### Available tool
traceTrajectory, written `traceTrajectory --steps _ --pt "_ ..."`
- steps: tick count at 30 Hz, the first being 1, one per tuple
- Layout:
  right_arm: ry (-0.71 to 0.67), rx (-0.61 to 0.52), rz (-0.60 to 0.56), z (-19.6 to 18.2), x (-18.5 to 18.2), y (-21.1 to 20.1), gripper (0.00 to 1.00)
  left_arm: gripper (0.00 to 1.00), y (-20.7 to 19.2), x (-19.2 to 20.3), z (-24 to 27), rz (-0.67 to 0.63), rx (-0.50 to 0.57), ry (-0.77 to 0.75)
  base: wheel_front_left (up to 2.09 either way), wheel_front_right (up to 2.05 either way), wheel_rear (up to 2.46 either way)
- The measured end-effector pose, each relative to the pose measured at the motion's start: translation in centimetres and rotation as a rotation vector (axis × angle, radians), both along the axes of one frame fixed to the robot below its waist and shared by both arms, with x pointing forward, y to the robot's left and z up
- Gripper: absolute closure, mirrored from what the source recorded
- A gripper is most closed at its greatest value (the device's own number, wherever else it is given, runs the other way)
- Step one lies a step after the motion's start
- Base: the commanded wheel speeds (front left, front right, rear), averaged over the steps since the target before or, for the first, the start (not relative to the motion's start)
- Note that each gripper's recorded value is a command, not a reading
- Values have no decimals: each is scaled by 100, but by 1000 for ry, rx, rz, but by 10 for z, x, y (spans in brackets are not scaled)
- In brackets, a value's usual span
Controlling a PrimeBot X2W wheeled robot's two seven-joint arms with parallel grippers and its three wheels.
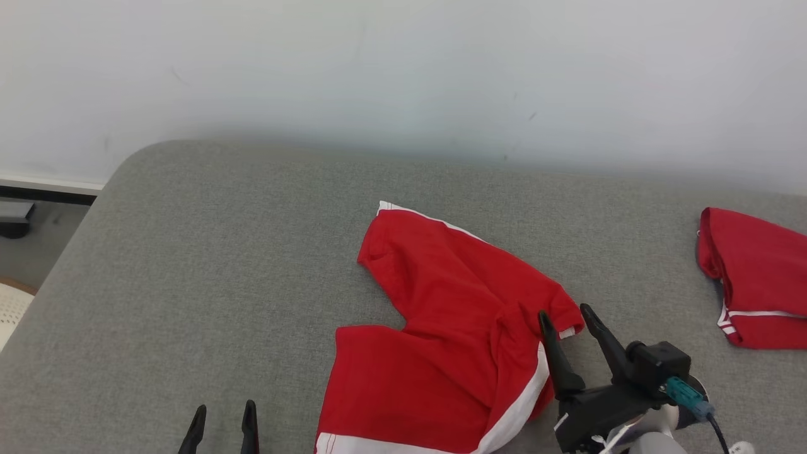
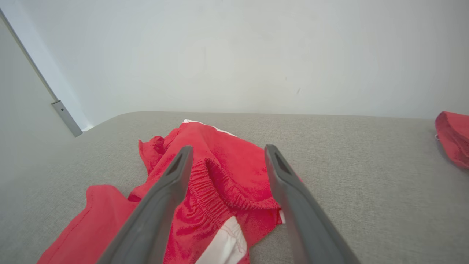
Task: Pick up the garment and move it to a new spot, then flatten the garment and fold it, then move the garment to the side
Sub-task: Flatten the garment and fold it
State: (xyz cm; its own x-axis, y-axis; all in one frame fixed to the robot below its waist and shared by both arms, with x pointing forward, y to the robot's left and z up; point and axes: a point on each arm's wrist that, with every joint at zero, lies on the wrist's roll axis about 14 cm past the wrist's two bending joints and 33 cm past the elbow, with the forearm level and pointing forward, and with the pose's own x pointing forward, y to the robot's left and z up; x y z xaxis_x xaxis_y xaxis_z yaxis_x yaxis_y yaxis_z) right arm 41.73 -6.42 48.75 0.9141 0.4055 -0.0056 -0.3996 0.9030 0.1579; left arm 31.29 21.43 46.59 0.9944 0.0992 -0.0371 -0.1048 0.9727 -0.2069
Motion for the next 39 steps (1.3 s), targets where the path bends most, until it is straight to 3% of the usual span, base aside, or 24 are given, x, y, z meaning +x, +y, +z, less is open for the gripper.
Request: traceTrajectory --steps 12,25,39 --pt "50 20 -171 -24 -40 -57 0 0 -17 7 -7 -64 2 22 0 0 0" --pt "70 -64 -56 -36 -38 -31 0 0 -79 -8 -51 -265 -12 170 0 0 0" --pt "151 -170 54 -64 -24 -17 0 0 -83 -4 -68 -286 -41 232 0 0 0"
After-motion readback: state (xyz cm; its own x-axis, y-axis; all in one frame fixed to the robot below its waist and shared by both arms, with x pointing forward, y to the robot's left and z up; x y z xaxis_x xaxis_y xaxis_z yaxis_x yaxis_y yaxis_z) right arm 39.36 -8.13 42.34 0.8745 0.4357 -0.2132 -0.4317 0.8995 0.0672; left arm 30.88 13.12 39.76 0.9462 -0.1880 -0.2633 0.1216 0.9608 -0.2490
